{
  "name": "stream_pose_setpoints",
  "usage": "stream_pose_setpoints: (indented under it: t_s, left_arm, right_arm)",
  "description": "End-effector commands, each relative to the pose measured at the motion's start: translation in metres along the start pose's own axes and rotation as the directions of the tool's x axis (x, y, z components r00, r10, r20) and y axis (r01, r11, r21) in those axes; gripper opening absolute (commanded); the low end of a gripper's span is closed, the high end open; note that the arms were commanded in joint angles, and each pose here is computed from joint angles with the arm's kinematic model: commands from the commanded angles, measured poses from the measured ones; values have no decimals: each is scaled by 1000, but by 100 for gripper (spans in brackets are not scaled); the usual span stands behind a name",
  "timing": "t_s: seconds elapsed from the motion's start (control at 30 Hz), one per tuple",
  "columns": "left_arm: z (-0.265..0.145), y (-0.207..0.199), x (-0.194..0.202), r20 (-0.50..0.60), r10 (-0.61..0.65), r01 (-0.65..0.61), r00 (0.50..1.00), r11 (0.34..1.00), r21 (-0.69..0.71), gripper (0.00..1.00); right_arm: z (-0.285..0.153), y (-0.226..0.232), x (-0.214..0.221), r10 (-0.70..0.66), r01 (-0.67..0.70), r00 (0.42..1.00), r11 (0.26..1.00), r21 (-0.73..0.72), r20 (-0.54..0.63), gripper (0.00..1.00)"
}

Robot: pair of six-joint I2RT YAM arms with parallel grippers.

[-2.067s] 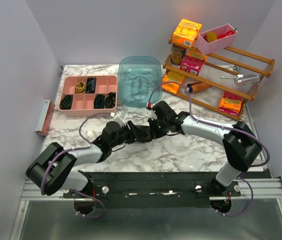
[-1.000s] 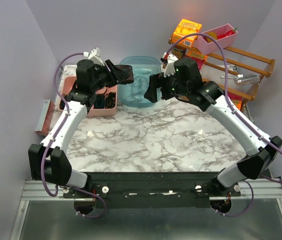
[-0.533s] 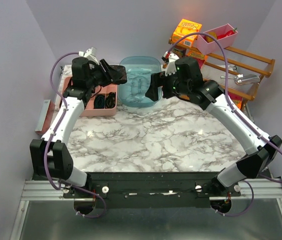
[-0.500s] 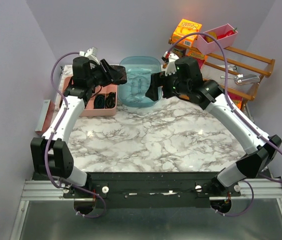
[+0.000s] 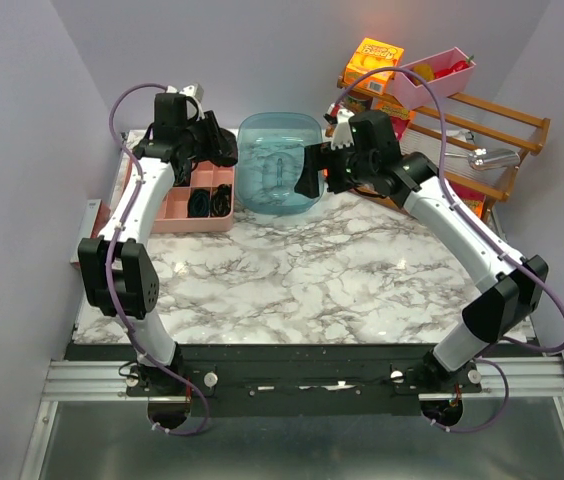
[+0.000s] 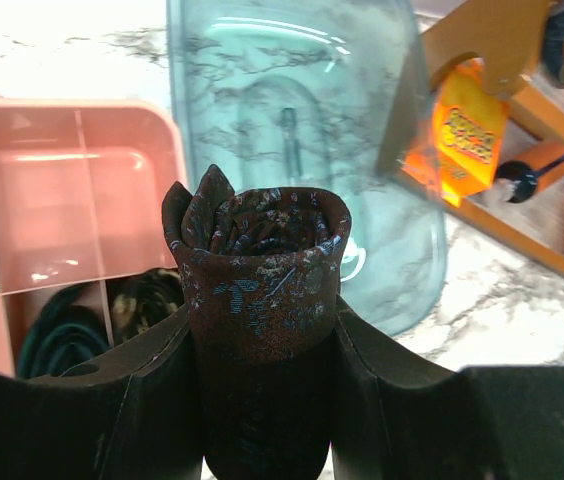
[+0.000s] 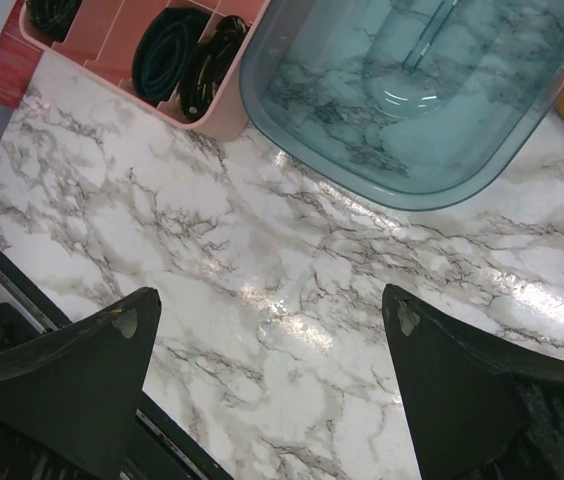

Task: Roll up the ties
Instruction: Place the tie in the storage box.

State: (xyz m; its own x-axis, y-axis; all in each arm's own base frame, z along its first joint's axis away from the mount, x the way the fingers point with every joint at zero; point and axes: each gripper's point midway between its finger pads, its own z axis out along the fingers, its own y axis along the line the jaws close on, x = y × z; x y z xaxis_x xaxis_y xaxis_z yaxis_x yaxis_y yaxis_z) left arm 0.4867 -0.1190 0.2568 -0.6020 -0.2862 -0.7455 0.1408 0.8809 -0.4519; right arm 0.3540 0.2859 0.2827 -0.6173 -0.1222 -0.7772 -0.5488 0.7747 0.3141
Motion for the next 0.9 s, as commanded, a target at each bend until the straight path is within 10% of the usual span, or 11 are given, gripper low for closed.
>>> stream_pose_setpoints:
  t_s: [0.0, 0.87]
  left_arm:
    - [1, 37, 6, -79, 64, -73, 995, 990, -120, 0]
    - [25, 91, -20, -182, 187, -239, 965, 914, -328, 0]
  right_arm:
    - [4, -2, 4, 0, 0, 1000, 1000, -16, -25, 100]
    - [13, -17, 31, 40, -40, 996, 999, -9, -79, 100]
